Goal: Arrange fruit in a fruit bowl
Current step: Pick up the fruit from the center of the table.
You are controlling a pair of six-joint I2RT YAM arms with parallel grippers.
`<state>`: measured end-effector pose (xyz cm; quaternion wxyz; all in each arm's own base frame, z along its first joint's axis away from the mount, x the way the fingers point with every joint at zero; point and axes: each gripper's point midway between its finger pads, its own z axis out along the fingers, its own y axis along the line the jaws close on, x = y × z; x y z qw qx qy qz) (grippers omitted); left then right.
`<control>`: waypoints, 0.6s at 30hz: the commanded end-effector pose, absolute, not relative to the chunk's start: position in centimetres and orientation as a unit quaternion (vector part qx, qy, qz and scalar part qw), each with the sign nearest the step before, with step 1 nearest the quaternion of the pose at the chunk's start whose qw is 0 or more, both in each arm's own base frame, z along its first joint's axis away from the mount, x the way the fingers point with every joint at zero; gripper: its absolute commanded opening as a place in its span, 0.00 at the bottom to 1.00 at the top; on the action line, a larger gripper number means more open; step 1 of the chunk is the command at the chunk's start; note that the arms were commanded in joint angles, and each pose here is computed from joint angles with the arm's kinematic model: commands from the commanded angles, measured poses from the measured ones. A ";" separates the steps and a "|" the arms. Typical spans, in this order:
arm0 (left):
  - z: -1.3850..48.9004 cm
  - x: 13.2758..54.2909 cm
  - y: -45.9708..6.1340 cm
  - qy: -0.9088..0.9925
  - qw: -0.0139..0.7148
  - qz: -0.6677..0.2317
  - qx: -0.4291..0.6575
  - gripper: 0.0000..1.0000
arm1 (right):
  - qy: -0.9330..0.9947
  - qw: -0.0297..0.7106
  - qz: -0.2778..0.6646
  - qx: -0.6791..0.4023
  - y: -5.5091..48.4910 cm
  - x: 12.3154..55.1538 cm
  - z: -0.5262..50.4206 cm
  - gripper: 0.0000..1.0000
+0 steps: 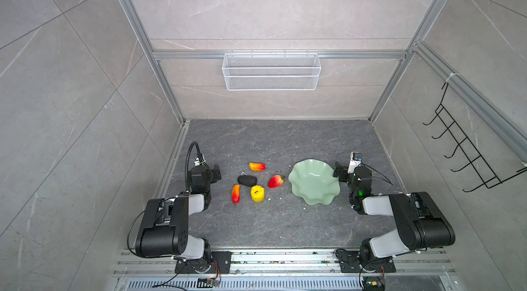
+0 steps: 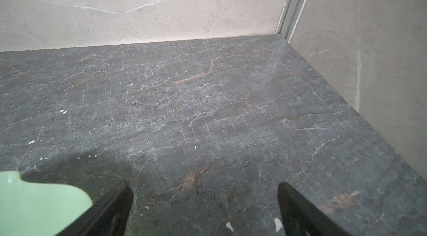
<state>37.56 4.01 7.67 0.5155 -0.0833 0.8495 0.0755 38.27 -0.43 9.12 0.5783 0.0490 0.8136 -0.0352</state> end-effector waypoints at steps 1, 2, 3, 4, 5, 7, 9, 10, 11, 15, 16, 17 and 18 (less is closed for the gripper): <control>9.5 38.7 4.1 0.832 0.542 0.084 -0.080 1.00 | 0.807 0.588 -0.039 0.047 -0.4 38.8 9.8 1.00; 9.5 38.7 4.1 0.832 0.542 0.084 -0.080 1.00 | 0.807 0.588 -0.039 0.047 -0.4 38.8 9.8 1.00; 9.5 38.7 4.2 0.832 0.543 0.085 -0.081 1.00 | 0.807 0.588 -0.039 0.047 -0.4 38.8 9.8 1.00; 9.5 38.7 4.1 0.832 0.542 0.084 -0.080 1.00 | 0.806 0.588 -0.038 0.047 -0.3 38.8 9.8 1.00; 9.5 38.7 4.1 0.832 0.542 0.084 -0.080 1.00 | 0.807 0.588 -0.039 0.047 -0.4 38.8 9.8 1.00; 9.5 38.7 4.1 0.832 0.542 0.084 -0.081 1.00 | 0.807 0.588 -0.039 0.047 -0.4 38.8 9.8 1.00; 9.5 38.7 4.1 0.832 0.542 0.084 -0.080 1.00 | 0.807 0.588 -0.039 0.047 -0.3 38.8 9.8 1.00; 9.5 38.7 4.1 0.832 0.543 0.084 -0.080 1.00 | 0.806 0.588 -0.039 0.047 -0.4 38.8 9.8 1.00; 9.5 38.7 4.1 0.832 0.542 0.084 -0.080 1.00 | 0.806 0.589 -0.039 0.047 -0.4 38.8 9.8 1.00; 9.5 38.7 4.1 0.832 0.542 0.084 -0.080 1.00 | 0.801 0.591 -0.060 0.072 -1.5 38.1 11.8 1.00; 9.5 38.7 4.2 0.832 0.542 0.084 -0.080 1.00 | 0.803 0.589 -0.062 0.074 -1.6 38.0 12.6 1.00; 9.5 38.7 4.1 0.832 0.542 0.085 -0.080 1.00 | 0.802 0.591 -0.056 0.074 -1.4 37.9 13.9 1.00; 9.5 38.7 4.2 0.832 0.542 0.084 -0.080 1.00 | 0.808 0.583 -0.047 0.069 -1.0 37.8 14.5 1.00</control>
